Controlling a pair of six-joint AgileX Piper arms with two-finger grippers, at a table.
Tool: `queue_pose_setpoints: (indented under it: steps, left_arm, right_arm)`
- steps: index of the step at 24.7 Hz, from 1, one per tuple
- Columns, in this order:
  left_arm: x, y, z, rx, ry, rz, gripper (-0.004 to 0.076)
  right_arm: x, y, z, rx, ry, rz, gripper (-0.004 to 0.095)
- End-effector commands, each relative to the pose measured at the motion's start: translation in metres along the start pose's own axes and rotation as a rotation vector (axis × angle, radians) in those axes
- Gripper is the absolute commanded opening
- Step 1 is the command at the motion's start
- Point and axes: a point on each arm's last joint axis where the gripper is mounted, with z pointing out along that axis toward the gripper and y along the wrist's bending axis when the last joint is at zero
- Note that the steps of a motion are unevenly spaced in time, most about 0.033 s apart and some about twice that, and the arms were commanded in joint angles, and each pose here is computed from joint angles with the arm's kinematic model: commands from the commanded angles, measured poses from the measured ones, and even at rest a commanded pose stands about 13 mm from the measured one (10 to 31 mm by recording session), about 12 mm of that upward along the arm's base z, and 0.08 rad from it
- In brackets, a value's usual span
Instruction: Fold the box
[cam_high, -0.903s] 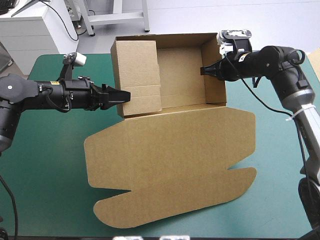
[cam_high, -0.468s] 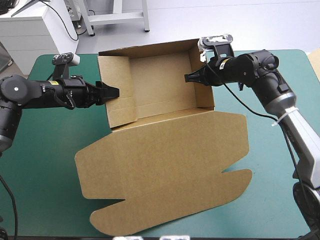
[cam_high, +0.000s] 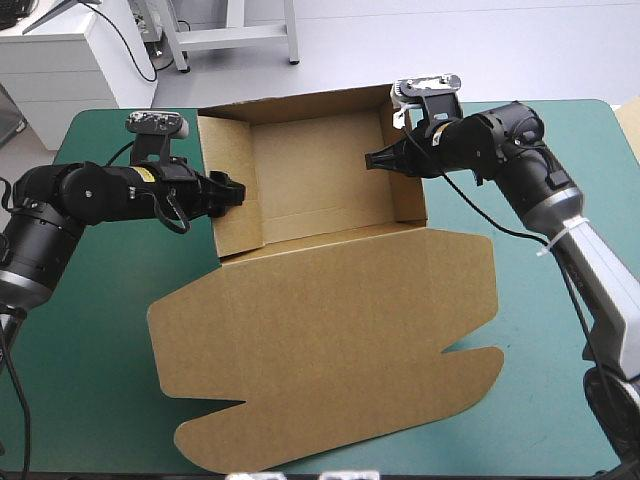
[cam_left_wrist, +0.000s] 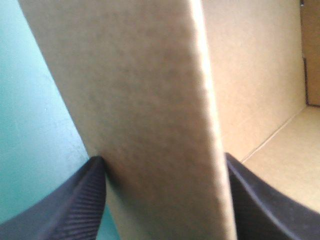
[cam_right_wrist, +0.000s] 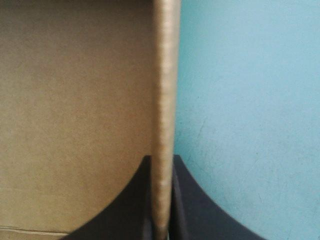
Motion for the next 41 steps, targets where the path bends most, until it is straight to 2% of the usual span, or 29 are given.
queue_pose_setpoints:
  steps: [1, 3, 6, 9, 15, 20, 26, 34, 41]
  left_arm:
    - [-0.01, -0.01, -0.016, -0.002, -0.11, -0.042, 0.0363]
    - [-0.01, -0.008, -0.013, -0.023, -0.102, -0.053, 0.029]
    - [-0.01, -0.005, -0.006, -0.041, -0.09, -0.048, 0.0232]
    - [-0.012, -0.002, 0.006, -0.054, -0.079, -0.035, -0.0006]
    - [-0.01, 0.006, 0.035, -0.064, -0.004, -0.039, -0.0008]
    - [-0.001, 0.015, 0.068, -0.082, 0.121, -0.056, -0.0008]
    - [0.008, 0.023, 0.095, -0.093, 0.226, -0.073, -0.0008]
    - [0.025, 0.034, 0.14, -0.114, 0.362, -0.083, -0.0008]
    - [0.031, 0.044, 0.158, -0.159, 0.4, -0.052, -0.0008]
  right_arm:
    - [-0.011, 0.01, -0.028, -0.053, -0.106, 0.028, -0.0013]
    - [-0.01, 0.01, -0.028, -0.055, -0.1, 0.046, -0.0014]
    - [-0.008, 0.009, -0.028, -0.05, -0.072, 0.062, -0.0014]
    - [-0.003, 0.007, -0.028, -0.024, -0.024, 0.054, -0.0014]
    - [0.004, -0.002, -0.027, 0.078, 0.052, 0.029, -0.0015]
    - [0.017, -0.008, 0.009, 0.125, 0.225, 0.03, -0.0015]
    - [0.024, -0.006, 0.051, 0.081, 0.301, 0.066, -0.0015]
    - [0.036, -0.01, 0.085, 0.098, 0.389, 0.072, -0.0015]
    - [0.042, -0.013, 0.104, 0.107, 0.423, 0.073, -0.0015]
